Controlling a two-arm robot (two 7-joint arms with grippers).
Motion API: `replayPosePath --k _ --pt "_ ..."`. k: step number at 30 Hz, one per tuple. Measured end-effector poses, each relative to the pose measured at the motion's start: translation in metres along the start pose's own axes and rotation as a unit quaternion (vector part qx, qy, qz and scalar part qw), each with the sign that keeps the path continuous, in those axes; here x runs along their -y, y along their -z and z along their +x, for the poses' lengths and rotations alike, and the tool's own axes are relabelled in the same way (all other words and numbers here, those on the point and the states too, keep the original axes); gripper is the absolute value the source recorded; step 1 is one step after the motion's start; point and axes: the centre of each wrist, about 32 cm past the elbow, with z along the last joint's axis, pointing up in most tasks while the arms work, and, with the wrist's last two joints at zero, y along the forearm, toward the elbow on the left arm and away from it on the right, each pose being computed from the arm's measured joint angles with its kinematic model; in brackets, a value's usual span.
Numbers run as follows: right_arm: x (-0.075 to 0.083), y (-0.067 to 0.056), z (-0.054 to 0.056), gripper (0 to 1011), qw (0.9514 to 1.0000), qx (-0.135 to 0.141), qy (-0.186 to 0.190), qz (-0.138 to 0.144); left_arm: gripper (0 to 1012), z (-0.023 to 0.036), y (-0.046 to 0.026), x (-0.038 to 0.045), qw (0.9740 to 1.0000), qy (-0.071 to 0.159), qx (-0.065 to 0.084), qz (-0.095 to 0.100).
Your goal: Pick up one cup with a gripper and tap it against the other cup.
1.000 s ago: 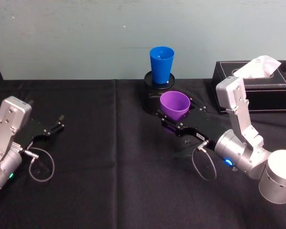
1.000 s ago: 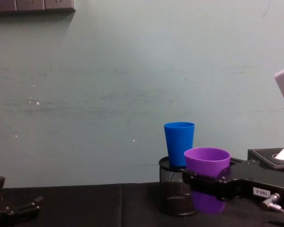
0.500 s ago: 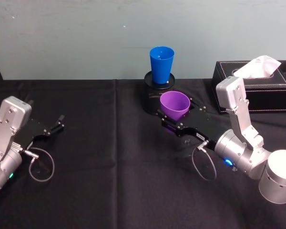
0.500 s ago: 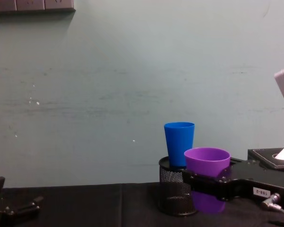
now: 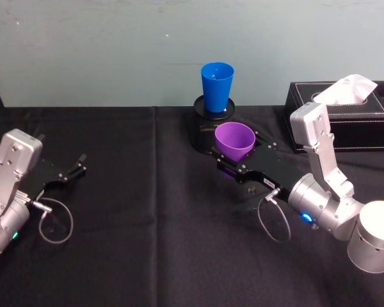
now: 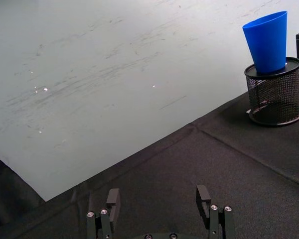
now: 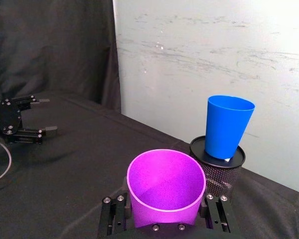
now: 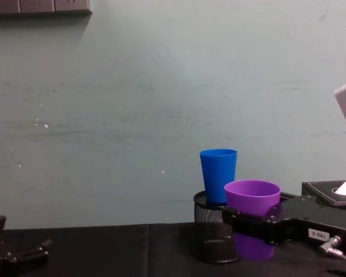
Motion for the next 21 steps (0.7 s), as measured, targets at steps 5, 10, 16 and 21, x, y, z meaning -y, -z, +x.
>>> replayPosePath --k 5,10,16,21 --pt "0.0 0.0 0.0 728 1.0 0.0 0.0 0.0 1000 0.0 0.0 0.0 1.0 0.0 0.0 0.0" --pt "0.0 0.0 0.0 726 1.0 0.0 0.0 0.0 1000 0.0 0.0 0.0 1.0 0.0 0.0 0.0" --pt "0.0 0.0 0.0 726 1.0 0.0 0.0 0.0 1000 0.0 0.0 0.0 1.0 0.0 0.0 0.0" --pt "0.0 0.0 0.0 728 1.0 0.0 0.0 0.0 1000 0.0 0.0 0.0 1.0 0.0 0.0 0.0"
